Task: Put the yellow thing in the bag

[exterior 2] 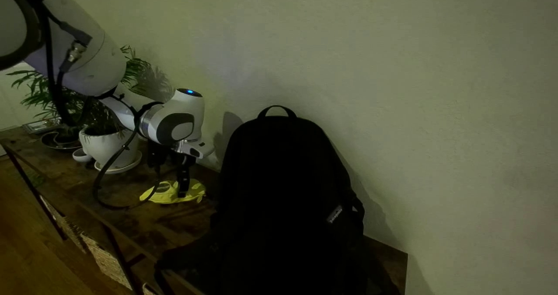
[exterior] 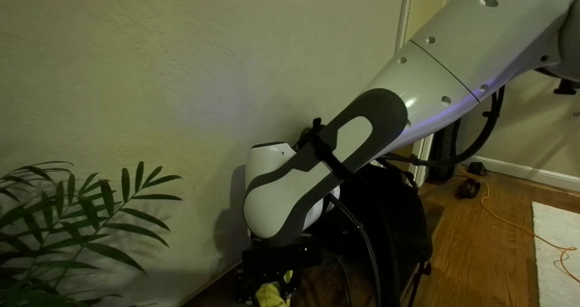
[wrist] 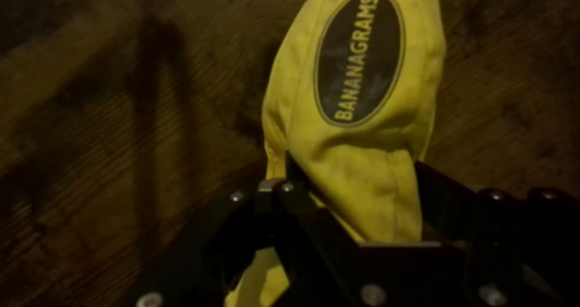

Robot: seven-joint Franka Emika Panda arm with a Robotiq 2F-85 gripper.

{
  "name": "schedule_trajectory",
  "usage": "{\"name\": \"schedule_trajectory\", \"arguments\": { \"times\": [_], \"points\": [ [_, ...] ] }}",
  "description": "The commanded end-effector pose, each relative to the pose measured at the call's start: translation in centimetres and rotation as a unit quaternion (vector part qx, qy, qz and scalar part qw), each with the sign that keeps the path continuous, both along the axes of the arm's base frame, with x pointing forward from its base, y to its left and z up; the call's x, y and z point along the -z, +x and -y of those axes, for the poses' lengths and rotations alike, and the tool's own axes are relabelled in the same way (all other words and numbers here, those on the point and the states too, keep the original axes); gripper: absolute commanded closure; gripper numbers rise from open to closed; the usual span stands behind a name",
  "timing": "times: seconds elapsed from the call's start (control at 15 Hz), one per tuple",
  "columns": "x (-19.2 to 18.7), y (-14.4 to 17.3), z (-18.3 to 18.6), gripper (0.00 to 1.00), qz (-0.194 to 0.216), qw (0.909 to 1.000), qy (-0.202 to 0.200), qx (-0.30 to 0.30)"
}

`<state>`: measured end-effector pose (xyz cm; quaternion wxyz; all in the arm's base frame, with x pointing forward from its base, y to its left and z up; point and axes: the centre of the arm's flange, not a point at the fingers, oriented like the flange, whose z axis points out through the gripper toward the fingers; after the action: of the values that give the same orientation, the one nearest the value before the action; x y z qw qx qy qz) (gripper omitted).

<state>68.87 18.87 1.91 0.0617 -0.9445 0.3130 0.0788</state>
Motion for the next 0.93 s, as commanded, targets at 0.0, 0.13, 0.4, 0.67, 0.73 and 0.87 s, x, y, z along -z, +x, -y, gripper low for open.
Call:
{"name": "schedule_trajectory", "arguments": {
  "times": [0.0, 0.13, 0.4, 0.67, 0.73, 0.87],
  "points": [
    [0.2, -0.6, 0.8, 0.76, -0.009, 1.0, 0.001, 0.002],
    [0.0, -0.6, 1.1, 0.88, -0.01, 0.9999, 0.0, 0.003],
    [-1.2, -1.0, 1.2, 0.88, -0.008, 1.0, 0.001, -0.001],
    [-3.3, -1.6, 1.1, 0.88, -0.004, 0.9999, -0.004, -0.014],
    [-3.7, -1.7, 1.1, 0.88, -0.003, 0.9998, -0.008, -0.016],
    [-4.7, -1.9, 1.1, 0.89, -0.002, 0.9997, -0.014, -0.018]
  ]
}}
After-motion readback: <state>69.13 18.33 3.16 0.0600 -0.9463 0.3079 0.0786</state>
